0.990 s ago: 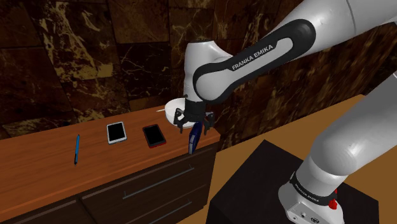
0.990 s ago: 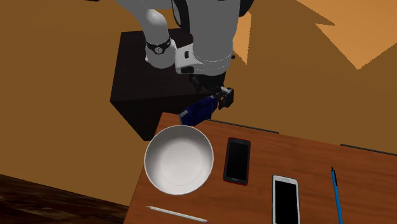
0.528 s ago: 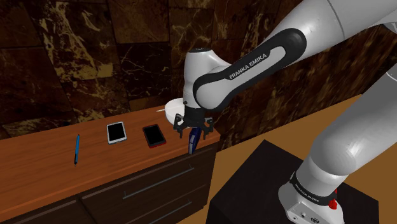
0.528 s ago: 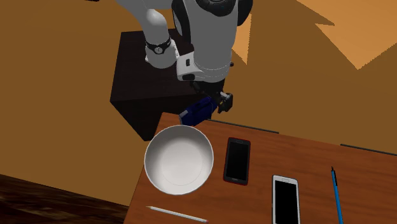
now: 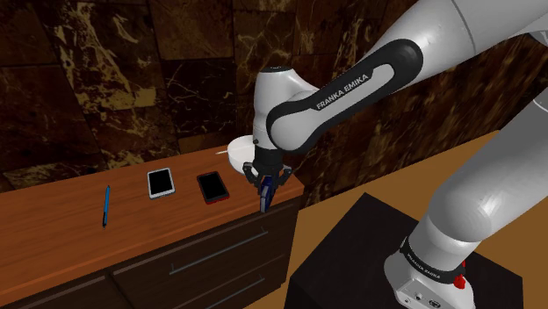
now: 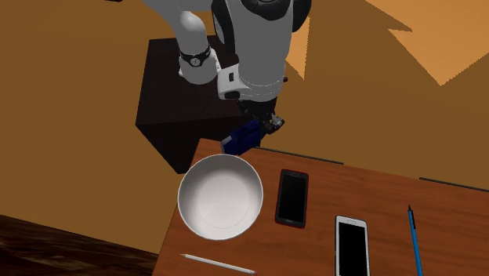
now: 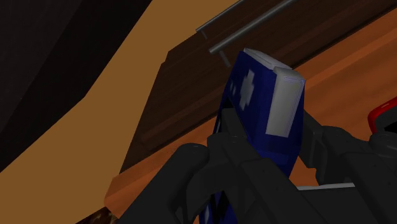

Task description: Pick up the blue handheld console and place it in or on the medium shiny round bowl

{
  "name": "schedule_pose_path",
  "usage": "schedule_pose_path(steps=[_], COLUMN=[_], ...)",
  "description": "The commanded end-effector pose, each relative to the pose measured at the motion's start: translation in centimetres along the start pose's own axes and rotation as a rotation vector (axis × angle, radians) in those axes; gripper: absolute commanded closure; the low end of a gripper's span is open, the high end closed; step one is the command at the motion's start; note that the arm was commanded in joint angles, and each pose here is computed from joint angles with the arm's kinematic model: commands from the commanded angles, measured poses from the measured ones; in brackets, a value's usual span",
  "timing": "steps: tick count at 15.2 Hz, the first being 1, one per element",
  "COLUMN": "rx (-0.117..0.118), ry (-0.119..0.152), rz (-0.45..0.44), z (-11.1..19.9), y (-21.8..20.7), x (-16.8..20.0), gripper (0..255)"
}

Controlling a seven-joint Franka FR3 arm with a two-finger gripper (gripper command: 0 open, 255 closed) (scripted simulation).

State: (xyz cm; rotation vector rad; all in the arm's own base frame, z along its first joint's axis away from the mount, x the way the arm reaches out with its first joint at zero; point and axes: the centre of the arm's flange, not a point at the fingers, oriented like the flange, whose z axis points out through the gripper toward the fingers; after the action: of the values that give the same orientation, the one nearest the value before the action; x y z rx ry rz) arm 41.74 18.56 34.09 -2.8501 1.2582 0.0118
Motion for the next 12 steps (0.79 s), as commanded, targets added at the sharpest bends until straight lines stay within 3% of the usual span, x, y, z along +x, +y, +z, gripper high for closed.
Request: schedule_pose_path(steps=[1,6,12], rx=[0.0,0.0,0.0], ry=[0.0,0.0,0.0], rz=[0.0,0.0,0.0], z=[0.0,0.0,-3.1], y=[0.0,0.0,-0.1], x=[0.0,0.0,-0.1], gripper=[255,255,255])
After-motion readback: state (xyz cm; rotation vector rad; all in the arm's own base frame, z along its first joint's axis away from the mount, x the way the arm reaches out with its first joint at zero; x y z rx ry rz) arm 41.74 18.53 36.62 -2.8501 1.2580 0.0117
